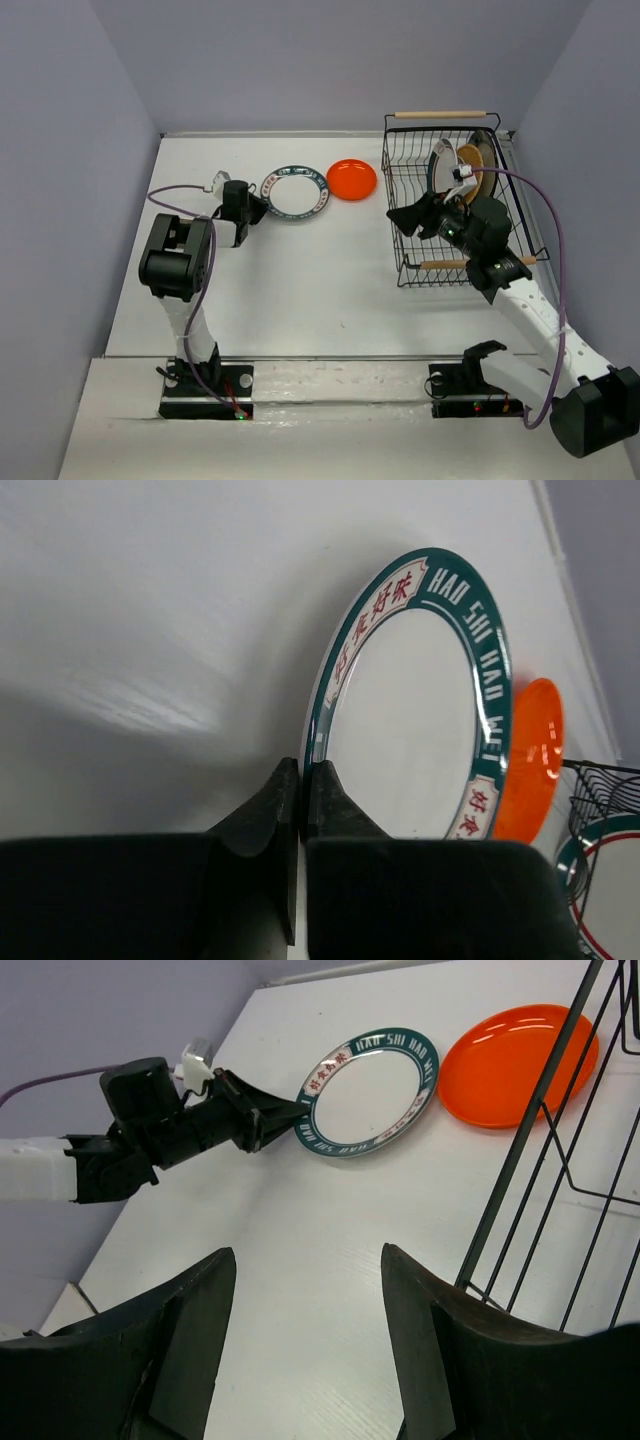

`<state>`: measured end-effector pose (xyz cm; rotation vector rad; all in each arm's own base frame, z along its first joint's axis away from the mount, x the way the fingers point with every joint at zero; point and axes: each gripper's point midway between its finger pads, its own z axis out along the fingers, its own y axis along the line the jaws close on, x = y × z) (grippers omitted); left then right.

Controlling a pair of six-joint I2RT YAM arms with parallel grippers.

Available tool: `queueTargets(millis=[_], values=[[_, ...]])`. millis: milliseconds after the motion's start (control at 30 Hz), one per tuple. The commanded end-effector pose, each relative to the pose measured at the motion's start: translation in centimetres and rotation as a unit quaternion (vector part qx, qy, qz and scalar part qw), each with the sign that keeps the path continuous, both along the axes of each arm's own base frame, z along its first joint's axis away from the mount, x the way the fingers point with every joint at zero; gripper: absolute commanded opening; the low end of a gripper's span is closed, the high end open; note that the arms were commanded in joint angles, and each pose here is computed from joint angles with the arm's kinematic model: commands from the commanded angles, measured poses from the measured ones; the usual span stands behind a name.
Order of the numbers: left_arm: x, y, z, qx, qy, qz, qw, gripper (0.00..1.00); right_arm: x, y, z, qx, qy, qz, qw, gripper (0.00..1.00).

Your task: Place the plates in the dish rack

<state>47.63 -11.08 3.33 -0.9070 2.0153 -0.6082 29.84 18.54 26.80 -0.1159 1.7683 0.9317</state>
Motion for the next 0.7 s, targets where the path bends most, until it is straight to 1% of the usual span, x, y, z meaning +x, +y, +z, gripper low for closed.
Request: queueTargets(millis=[0, 33, 67, 100, 133, 167, 200, 233, 267, 300, 367, 433, 467, 500, 533, 567, 600, 667], values=[[0.8, 0.6, 2.3, 0.001, -0.032, 0.006, 0.999, 0.06, -0.3, 0.6, 1.5, 0.012, -0.025, 0.015, 0.999, 0.66], [0.5, 1.1, 3.7, 0.003, -0.046, 0.01, 0.999, 0.06, -0.3, 0.7, 1.5, 0.012, -0.025, 0.018, 0.999, 0.66], [-0.1, 1.6, 2.8, 0.011, -0.036, 0.016, 0.999, 0.06, -0.4, 0.8, 1.6, 0.012, -0.025, 0.022, 0.999, 0.66], [-1.6, 2.5, 3.4, 0.018, -0.041, 0.028, 0.999, 0.06, -0.5, 1.0, 1.6, 0.012, -0.023, 0.029, 0.999, 0.66], [-2.3, 3.0, 4.3, 0.024, -0.056, 0.033, 0.998, 0.06, -0.6, 1.3, 1.7, 0.012, -0.024, 0.035, 0.999, 0.66], [-2.9, 3.5, 7.2, 0.026, -0.091, 0.044, 0.995, 0.06, -0.4, 1.4, 1.8, 0.01, -0.026, 0.036, 0.999, 0.67], [-4.7, 4.0, 6.3, 0.031, -0.083, 0.047, 0.995, 0.06, -0.3, 1.5, 2.0, 0.009, -0.027, 0.039, 0.999, 0.67], [-5.6, 4.2, 7.1, 0.031, -0.095, 0.049, 0.994, 0.06, -0.1, 2.1, 1.5, 0.006, -0.019, 0.048, 0.999, 0.68], [-6.5, 4.3, 9.9, 0.025, -0.131, 0.05, 0.99, 0.06, -0.1, 2.8, 2.1, 0.005, -0.026, 0.06, 0.998, 0.7], [-8.2, 4.5, 8.8, 0.029, -0.12, 0.049, 0.991, 0.06, 0.0, 3.3, 2.1, 0.004, -0.024, 0.067, 0.997, 0.71], [-10.8, 4.6, 10.3, 0.02, -0.147, 0.046, 0.988, 0.06, 0.2, 5.4, 1.6, -0.007, -0.016, 0.093, 0.996, 0.76], [-12.3, 4.4, 11.2, 0.016, -0.162, 0.033, 0.986, 0.06, 0.1, 7.0, 1.2, -0.014, -0.009, 0.114, 0.993, 0.8], [-13.5, 4.1, 12.3, 0.011, -0.177, 0.018, 0.984, 0.06, 0.0, 8.7, 0.5, -0.022, -0.001, 0.133, 0.991, 0.83], [-13.9, 3.8, 13.4, 0.008, -0.194, 0.008, 0.981, 0.06, -0.1, 9.5, 0.3, -0.024, 0.003, 0.142, 0.99, 0.85], [-14.6, 3.4, 13.7, 0.007, -0.195, -0.007, 0.981, 0.06, 0.0, 10.1, 0.1, -0.026, 0.006, 0.147, 0.989, 0.86], [-15.7, 2.3, 15.7, -0.003, -0.226, -0.044, 0.973, 0.06, 0.0, 10.7, -0.1, -0.026, 0.011, 0.155, 0.988, 0.89], [-16.3, 1.9, 16.1, -0.007, -0.234, -0.058, 0.971, 0.06, 0.0, 11.7, -1.1, -0.032, 0.023, 0.165, 0.986, 0.9], [-18.0, 0.9, 17.7, -0.019, -0.254, -0.093, 0.963, 0.06, 0.5, 12.3, -1.1, -0.031, 0.026, 0.164, 0.986, 0.92]])
